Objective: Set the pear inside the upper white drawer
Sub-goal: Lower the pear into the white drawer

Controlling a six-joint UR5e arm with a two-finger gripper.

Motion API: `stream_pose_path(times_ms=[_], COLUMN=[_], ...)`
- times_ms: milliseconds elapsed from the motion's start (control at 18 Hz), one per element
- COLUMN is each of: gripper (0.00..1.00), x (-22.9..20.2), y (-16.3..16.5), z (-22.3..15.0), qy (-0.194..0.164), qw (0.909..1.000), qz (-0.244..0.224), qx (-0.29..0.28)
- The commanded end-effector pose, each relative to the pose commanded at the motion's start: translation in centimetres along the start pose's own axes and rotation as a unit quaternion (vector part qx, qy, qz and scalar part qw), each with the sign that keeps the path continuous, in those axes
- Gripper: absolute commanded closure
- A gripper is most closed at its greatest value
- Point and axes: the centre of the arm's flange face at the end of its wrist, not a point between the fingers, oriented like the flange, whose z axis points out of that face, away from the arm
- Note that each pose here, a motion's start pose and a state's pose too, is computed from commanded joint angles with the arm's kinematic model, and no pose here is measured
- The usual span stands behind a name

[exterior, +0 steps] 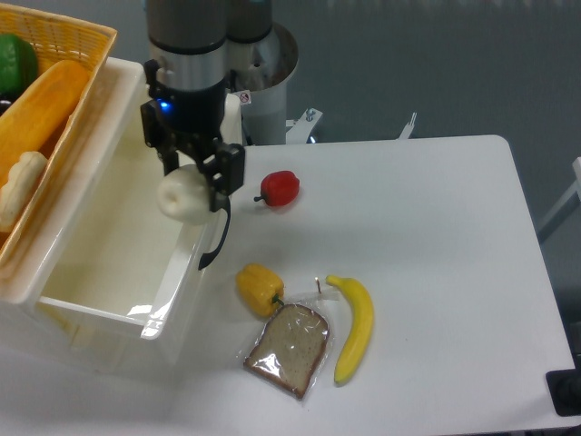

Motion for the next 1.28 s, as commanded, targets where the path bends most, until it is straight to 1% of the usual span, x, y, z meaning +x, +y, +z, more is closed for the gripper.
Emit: stream_pose_path(times_ms=[167,333,611,722,833,944,1000,1056,1111,1167,1278], gripper=[0.76,0.75,0.74,0.73,0.68,0.66,0.63,0.59,0.52,0.47,0.39], x=[0.5,1.1,1.7,1.7,1.7,2.2,2.2,2.3,2.2,2.2,2.0], y=[0.2,0.5,-0.6,-0.7,-0.8,-1.4,-1.5,-1.5,-1.5,-1.6,-1.7], z=[0.6,1.2,2.9,3.1,3.5,3.9,3.8,3.9,3.9,4.2,4.8], qy=[0.028,0.055,0.075,0.075,0.079,0.082,0.081,0.082,0.081,0.084,0.088], qw=[0.9981,0.9945,0.9916,0.9915,0.9911,0.9902,0.9902,0.9901,0.9900,0.9898,0.9894], qz=[0.054,0.087,0.103,0.104,0.105,0.111,0.111,0.112,0.113,0.113,0.113], qx=[-0.008,-0.015,-0.021,-0.022,-0.023,-0.023,-0.022,-0.023,-0.022,-0.023,-0.025])
